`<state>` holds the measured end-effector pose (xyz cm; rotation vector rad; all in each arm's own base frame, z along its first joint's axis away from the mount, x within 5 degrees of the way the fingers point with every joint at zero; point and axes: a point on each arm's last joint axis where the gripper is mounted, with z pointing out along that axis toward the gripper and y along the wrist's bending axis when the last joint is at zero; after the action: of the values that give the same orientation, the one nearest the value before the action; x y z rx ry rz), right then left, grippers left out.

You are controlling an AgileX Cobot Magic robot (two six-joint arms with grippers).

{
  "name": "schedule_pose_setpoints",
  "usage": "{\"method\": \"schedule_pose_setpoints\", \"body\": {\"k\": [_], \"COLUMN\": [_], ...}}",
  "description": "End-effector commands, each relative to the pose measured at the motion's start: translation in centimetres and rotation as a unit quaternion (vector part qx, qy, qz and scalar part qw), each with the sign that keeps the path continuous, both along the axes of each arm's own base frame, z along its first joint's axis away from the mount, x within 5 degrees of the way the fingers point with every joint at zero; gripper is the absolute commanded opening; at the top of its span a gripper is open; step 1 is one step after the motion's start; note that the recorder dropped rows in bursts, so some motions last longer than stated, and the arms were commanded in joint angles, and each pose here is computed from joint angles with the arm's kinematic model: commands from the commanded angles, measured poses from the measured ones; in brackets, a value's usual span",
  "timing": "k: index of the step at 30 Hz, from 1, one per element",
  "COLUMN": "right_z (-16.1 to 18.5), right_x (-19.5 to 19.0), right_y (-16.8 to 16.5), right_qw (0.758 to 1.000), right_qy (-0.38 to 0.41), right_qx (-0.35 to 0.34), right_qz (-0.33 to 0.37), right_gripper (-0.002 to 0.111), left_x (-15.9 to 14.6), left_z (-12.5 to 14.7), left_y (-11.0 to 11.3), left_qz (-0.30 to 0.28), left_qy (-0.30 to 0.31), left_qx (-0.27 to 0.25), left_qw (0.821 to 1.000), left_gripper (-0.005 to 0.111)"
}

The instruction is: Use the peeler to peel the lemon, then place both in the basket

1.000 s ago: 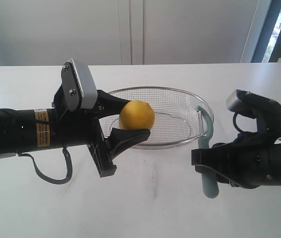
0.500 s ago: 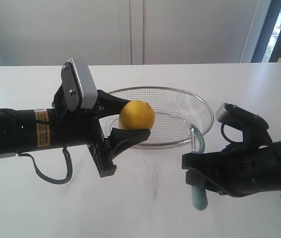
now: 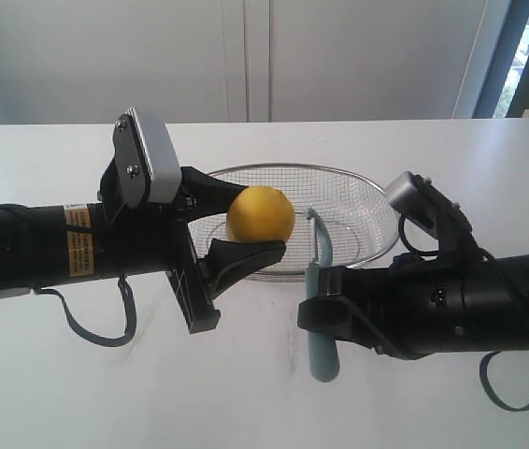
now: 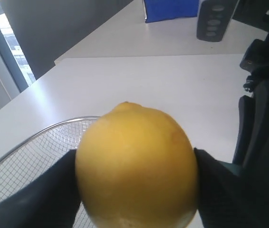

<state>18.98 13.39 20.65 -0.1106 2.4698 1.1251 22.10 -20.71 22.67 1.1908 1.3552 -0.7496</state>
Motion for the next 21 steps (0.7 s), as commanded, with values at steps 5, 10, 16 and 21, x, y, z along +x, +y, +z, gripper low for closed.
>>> {"method": "schedule_pose_setpoints", "body": {"k": [5,10,16,21], "right_z": [0.72,1.16,1.15,1.06], "right_x": [-0.40,-0.40,-0.37,-0.23], "right_y": [0.66,0.93,0.91,0.80], "right_qw": [0.999,0.997,0.997,0.998], "right_qy": [-0.008,-0.017,-0.018,-0.021], "right_qx": [0.041,0.067,0.066,0.059], "right_qz": [0.035,0.041,0.039,0.032], "right_gripper": [0.000,0.000,0.000,0.000], "left_x": [-0.21,-0.21,-0.21,-0.21], "left_z": [0.68,0.68,0.68,0.66], "left_y": [-0.17,-0.17,-0.17,-0.17], "left_qz": [-0.010,-0.010,-0.010,-0.010], "left_qy": [-0.003,-0.003,-0.003,-0.003], "left_qx": [-0.024,-0.024,-0.024,-0.023], "left_qw": [1.000,1.000,1.000,1.000], "left_gripper": [0.000,0.000,0.000,0.000]}}
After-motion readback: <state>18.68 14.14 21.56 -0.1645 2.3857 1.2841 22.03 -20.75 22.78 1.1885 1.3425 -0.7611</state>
